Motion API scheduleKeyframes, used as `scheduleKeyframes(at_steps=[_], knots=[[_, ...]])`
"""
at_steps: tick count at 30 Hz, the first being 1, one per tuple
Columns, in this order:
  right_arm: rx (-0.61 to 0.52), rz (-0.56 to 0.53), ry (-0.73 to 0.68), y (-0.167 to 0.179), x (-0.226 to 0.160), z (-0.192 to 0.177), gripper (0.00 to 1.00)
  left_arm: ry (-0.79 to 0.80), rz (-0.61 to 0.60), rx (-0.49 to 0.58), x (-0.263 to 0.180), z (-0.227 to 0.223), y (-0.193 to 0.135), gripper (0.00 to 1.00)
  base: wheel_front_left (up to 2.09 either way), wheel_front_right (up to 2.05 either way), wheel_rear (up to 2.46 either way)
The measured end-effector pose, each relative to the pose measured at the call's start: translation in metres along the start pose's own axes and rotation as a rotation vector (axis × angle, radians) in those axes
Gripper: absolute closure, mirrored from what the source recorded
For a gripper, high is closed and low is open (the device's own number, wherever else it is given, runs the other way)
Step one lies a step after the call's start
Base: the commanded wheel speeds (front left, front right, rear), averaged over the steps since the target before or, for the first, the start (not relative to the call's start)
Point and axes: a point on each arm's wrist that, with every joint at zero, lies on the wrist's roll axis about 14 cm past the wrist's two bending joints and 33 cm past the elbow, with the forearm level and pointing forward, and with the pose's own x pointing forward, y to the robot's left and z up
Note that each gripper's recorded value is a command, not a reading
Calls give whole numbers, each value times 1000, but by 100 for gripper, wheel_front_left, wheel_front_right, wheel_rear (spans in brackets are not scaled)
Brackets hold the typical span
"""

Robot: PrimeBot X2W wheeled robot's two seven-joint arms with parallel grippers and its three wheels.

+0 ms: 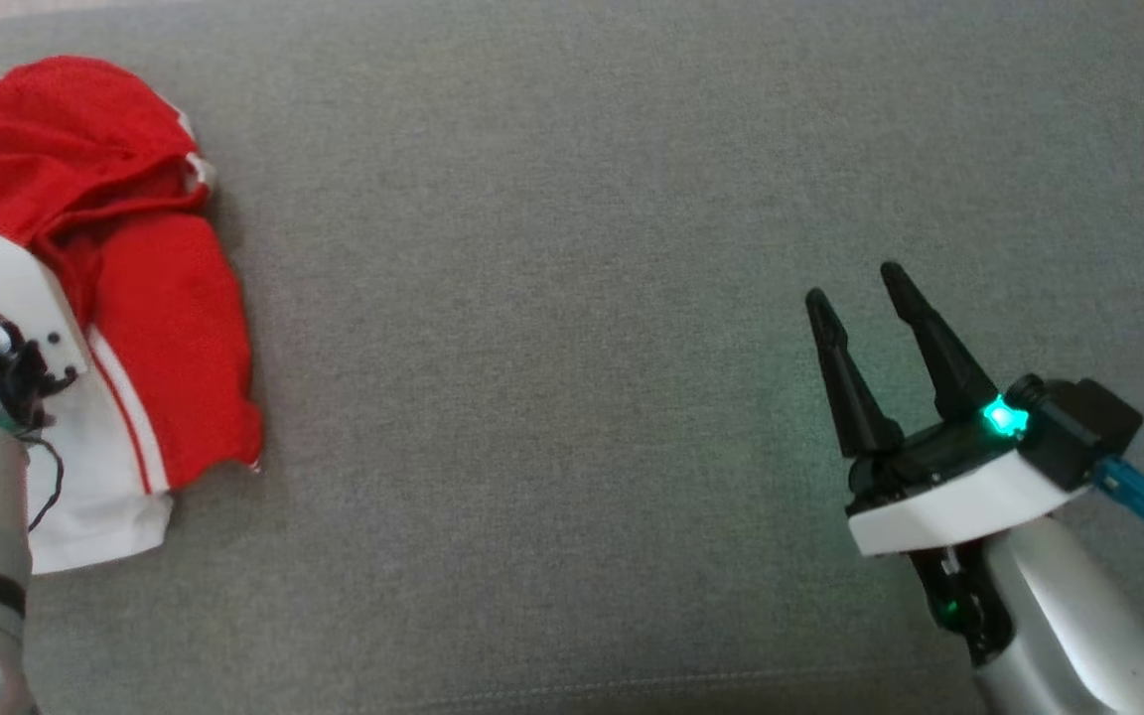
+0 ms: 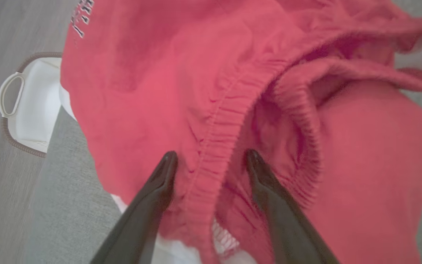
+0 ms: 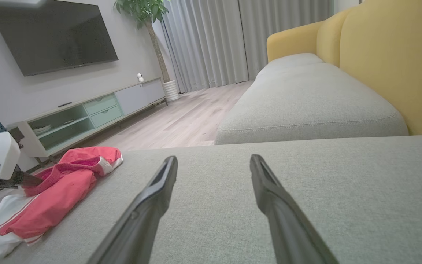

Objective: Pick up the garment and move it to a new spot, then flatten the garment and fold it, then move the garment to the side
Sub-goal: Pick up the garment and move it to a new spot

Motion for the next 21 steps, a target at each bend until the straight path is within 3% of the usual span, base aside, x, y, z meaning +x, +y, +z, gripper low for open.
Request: scheduleKeyframes(at_steps=[2,4,5,15,21], knots=[[-2,-2,-4,-1,1,1,0,10,9,10,2,-2,0,2,0,0,0],[-3,-2,-7,-2,3,2,0,12,13,20,3,-2,-1,79,0,0,0],[-4,1,-8,-2,3,3,0,8,16,18,3,-1,0,100,0,0,0],[-20,38,-37,14,3,16,0,-138,11,54,-25,28,11,100,0,0,0],[-23,44,-72,29,-11,29,0,-340,-41,145,-71,75,0,100,0,0,0]])
